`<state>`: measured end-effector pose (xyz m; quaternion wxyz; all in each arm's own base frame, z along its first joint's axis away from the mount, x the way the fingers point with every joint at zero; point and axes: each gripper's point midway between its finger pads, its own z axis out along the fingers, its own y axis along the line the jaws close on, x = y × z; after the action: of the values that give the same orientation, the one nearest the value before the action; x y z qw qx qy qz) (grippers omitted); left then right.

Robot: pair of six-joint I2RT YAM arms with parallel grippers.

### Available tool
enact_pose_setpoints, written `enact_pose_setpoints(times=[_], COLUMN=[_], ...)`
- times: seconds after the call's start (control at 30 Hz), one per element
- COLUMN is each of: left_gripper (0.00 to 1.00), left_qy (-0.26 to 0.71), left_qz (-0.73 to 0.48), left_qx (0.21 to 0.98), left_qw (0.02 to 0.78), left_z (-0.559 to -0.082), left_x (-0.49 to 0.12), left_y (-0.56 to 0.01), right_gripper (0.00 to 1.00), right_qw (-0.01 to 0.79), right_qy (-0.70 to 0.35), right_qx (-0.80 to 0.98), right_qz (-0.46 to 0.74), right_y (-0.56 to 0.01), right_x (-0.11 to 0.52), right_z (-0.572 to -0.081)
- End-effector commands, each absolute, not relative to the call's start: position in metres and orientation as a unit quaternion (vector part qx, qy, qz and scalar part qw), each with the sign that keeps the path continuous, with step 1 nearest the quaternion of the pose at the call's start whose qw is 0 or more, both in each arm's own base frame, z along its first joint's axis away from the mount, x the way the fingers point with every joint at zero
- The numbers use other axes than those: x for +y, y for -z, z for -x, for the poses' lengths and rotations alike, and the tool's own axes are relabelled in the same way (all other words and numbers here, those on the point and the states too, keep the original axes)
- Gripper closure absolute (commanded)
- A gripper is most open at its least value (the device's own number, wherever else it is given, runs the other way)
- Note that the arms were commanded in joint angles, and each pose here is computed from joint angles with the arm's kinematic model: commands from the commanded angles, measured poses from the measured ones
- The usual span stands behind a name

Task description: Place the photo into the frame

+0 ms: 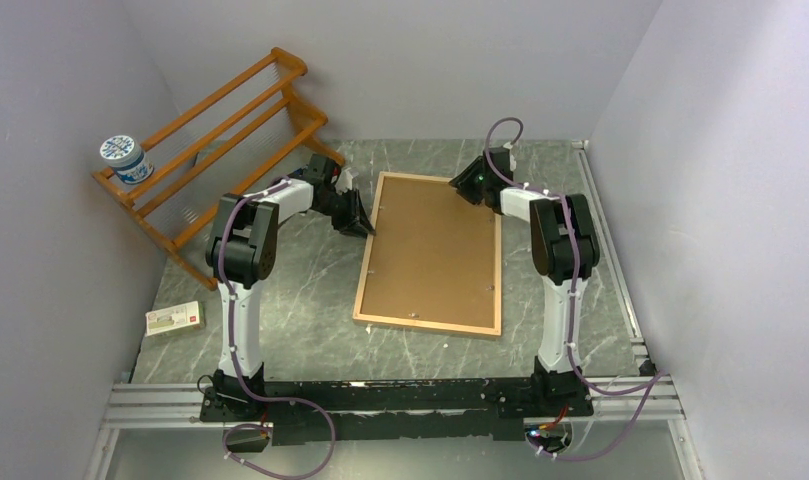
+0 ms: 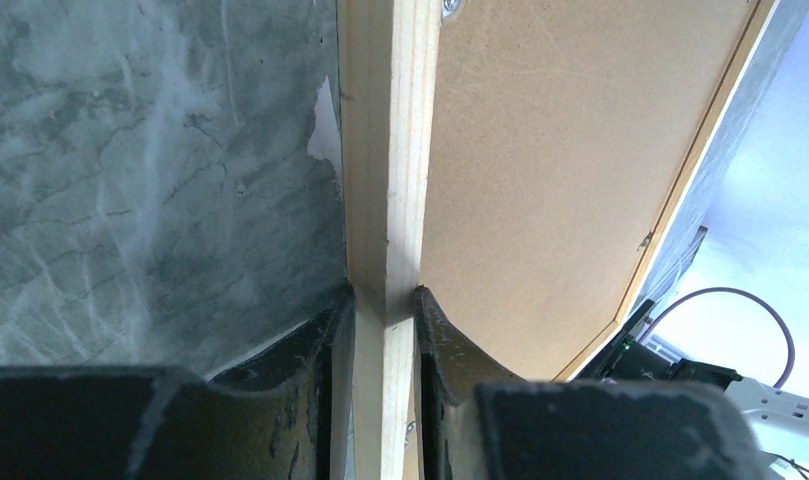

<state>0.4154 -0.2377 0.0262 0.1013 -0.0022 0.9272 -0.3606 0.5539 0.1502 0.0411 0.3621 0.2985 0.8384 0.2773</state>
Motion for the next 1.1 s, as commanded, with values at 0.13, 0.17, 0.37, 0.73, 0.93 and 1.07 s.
enact_pose_setpoints(times=[0.13, 0.17, 0.37, 0.73, 0.93, 1.07], left_gripper=[0.98, 0.98, 0.97, 0.97, 0.75, 0.55], left_qy=[0.33, 0.33, 0.333, 0.335, 0.33, 0.32], left_qz=[-0.01, -0.01, -0.014, -0.01, -0.002, -0.011], left_qx=[0.941, 0.941, 0.94, 0.939, 0.939, 0.939], left_qw=[0.076, 0.076, 0.071, 0.076, 0.099, 0.125], left_z=[-0.398, -0.398, -0.396, -0.401, -0.412, -0.422], left_x=[-0.229, -0.229, -0.23, -0.232, -0.231, -0.228], left_y=[-0.001, -0.001, 0.001, -0.003, -0.017, -0.034], right_gripper=[0.61, 0.61, 0.62, 0.62, 0.61, 0.58], right_qw=[0.385, 0.387, 0.4, 0.403, 0.414, 0.423], right_qy=[-0.257, -0.261, -0.301, -0.37, -0.416, -0.436], right_qx=[0.837, 0.836, 0.826, 0.805, 0.78, 0.764], right_qz=[-0.292, -0.287, -0.261, -0.228, -0.218, -0.216], right_y=[-0.03, -0.03, -0.034, -0.07, -0.144, -0.189], right_x=[0.138, 0.14, 0.151, 0.166, 0.147, 0.126], right_z=[-0.57, -0.572, -0.58, -0.583, -0.575, -0.558])
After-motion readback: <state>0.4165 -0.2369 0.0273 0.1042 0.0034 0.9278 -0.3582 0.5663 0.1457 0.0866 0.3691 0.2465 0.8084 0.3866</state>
